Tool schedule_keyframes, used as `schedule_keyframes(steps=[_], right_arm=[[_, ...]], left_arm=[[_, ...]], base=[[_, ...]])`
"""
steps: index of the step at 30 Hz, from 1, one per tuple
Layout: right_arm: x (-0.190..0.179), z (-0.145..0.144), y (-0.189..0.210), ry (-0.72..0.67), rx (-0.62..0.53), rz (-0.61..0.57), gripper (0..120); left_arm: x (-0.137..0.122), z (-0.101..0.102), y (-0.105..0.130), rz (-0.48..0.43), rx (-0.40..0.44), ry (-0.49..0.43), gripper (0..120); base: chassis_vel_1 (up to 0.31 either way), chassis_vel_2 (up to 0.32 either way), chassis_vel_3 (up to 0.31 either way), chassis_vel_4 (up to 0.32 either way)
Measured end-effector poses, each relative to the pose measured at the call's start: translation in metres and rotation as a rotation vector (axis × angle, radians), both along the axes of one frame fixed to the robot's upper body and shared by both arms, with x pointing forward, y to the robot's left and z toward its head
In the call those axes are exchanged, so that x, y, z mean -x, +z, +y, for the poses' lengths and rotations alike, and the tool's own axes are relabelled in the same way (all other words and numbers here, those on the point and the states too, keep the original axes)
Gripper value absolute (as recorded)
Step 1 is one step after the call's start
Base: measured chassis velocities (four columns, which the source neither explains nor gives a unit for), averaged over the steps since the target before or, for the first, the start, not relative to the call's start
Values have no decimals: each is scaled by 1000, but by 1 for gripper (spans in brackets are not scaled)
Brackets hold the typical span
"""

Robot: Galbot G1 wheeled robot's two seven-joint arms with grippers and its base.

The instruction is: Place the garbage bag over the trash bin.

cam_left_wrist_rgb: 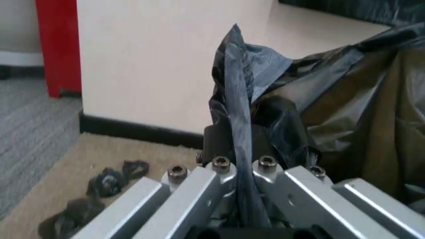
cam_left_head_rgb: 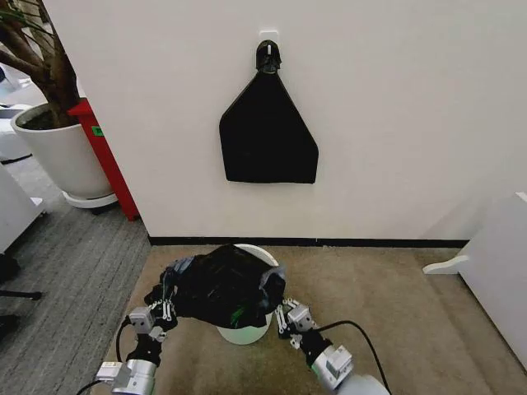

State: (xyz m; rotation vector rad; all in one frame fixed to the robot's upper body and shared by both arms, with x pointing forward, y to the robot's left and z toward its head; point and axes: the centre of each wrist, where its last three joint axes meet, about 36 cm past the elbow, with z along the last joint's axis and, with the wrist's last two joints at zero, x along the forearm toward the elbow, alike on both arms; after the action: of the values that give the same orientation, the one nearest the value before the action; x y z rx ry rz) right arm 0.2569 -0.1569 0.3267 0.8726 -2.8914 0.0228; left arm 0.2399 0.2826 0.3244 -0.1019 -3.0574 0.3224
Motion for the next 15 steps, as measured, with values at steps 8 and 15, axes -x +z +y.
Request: schedule_keyframes(steps=[8, 15], right_arm=[[10, 4, 2, -40, 0, 90, 0], [13, 6, 12, -47, 0, 106, 0]], left_arm=[[9, -3, 1, 82, -30, 3, 0], [16, -3, 0, 105, -67, -9, 0]], base=[[0, 0, 0, 0], [0, 0, 0, 0]])
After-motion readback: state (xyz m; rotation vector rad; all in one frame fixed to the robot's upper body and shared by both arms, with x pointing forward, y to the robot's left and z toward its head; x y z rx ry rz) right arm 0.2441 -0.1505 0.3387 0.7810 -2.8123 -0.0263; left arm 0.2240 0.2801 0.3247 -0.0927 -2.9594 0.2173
